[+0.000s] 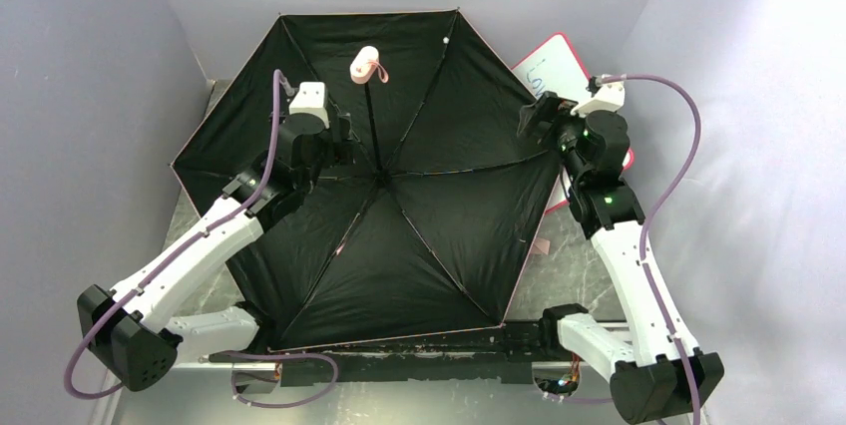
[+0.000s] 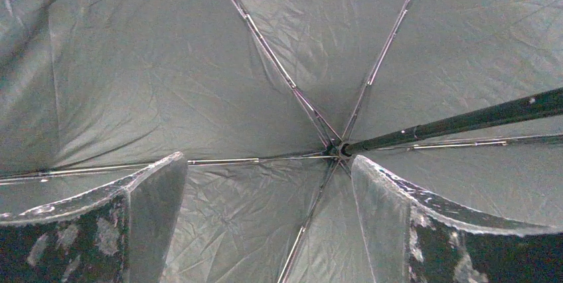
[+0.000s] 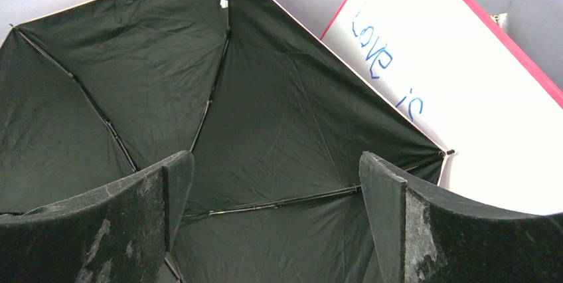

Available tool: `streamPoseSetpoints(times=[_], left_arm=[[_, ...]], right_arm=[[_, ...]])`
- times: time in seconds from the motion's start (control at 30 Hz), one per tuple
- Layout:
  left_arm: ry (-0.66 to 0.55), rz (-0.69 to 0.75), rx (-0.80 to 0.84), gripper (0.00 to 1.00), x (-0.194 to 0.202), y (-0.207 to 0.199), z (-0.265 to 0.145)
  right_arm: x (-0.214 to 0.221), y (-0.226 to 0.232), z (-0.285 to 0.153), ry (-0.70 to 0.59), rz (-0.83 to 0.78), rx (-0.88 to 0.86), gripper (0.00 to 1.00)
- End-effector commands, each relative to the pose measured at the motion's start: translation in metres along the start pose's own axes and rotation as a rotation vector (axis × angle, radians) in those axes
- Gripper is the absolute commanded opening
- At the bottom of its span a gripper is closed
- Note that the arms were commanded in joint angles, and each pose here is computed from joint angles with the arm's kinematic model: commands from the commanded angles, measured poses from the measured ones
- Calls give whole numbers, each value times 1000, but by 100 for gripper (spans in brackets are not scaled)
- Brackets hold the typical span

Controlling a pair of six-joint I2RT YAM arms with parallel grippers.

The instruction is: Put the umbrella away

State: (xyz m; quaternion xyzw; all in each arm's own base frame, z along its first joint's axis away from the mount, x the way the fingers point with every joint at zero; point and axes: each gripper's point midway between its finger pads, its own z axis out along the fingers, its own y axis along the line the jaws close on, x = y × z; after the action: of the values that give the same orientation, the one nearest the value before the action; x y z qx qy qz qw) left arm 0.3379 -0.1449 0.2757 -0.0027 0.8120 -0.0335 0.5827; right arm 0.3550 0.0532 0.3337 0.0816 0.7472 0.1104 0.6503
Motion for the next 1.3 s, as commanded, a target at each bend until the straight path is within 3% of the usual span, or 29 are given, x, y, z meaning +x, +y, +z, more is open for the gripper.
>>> streamPoseSetpoints(times=[0.0, 0.17, 0.33, 0.67, 0.77, 0.97, 1.27], left_arm=[[-27, -43, -53, 97, -13, 5, -5], [-14, -27, -27, 96, -12, 1, -6], [-12, -22, -50, 96, -10, 7, -8], [8, -7, -56, 96, -12, 8, -10], [7, -15, -61, 96, -8, 12, -13], [41, -5, -115, 97, 1, 29, -11], [124, -74, -103, 97, 18, 56, 5]], right_arm=[[-17, -6, -13, -60, 16, 24, 100], [-18, -20, -20, -84, 57, 100, 100], [-1, -23, -13, -8, 65, 126, 100], [60, 75, -8, 191, 0, -500, 100], [87, 109, -3, 242, -41, -573, 100], [128, 190, 1, 233, -146, -709, 99], [157, 264, 5, 70, -202, -953, 99]])
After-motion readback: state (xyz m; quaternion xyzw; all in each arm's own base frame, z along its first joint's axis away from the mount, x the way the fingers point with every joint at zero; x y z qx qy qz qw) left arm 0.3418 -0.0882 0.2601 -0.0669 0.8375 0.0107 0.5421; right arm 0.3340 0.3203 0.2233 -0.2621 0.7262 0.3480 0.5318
